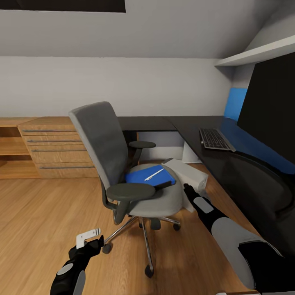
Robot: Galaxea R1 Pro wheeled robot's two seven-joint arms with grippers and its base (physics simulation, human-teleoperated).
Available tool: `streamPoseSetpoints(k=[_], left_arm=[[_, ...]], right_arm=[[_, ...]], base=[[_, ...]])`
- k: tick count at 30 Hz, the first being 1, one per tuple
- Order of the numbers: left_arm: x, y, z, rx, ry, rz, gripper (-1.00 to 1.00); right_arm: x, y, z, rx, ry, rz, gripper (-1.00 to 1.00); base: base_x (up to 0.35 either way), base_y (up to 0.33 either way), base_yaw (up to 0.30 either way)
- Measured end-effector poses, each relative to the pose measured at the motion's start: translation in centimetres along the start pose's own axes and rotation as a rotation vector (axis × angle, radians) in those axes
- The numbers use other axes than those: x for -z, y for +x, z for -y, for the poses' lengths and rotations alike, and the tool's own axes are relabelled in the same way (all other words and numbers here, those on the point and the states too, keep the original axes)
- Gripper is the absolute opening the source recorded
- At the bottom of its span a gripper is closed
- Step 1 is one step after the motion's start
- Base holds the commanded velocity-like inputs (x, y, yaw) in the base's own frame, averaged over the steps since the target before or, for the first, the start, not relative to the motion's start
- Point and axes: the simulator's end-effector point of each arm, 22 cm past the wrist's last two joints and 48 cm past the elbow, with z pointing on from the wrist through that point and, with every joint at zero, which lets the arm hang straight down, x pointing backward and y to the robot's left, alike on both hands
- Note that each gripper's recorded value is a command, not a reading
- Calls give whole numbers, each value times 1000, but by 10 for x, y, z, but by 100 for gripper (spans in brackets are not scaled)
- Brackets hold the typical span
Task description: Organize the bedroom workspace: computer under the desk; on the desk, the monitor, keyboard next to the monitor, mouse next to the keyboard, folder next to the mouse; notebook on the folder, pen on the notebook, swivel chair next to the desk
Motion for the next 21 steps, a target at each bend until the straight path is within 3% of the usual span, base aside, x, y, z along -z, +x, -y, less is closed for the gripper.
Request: streamPoseSetpoints(k=[7,11,18,21], left_arm=[[1,-3,-1,3,-2,7,100],[3,-16,-28,43,-51,32,100],[5,-25,-39,62,-71,52,100],[6,-26,-40,63,-71,55,100]], right_arm=[[0,4,0,0,1,-21,100],[0,3,1,-6,3,-22,100],[-1,1,7,-118,14,-42,100],[0,1,7,-129,15,-47,100]], base=[[2,0,0],[0,0,0],[6,0,0],[158,0,0]])
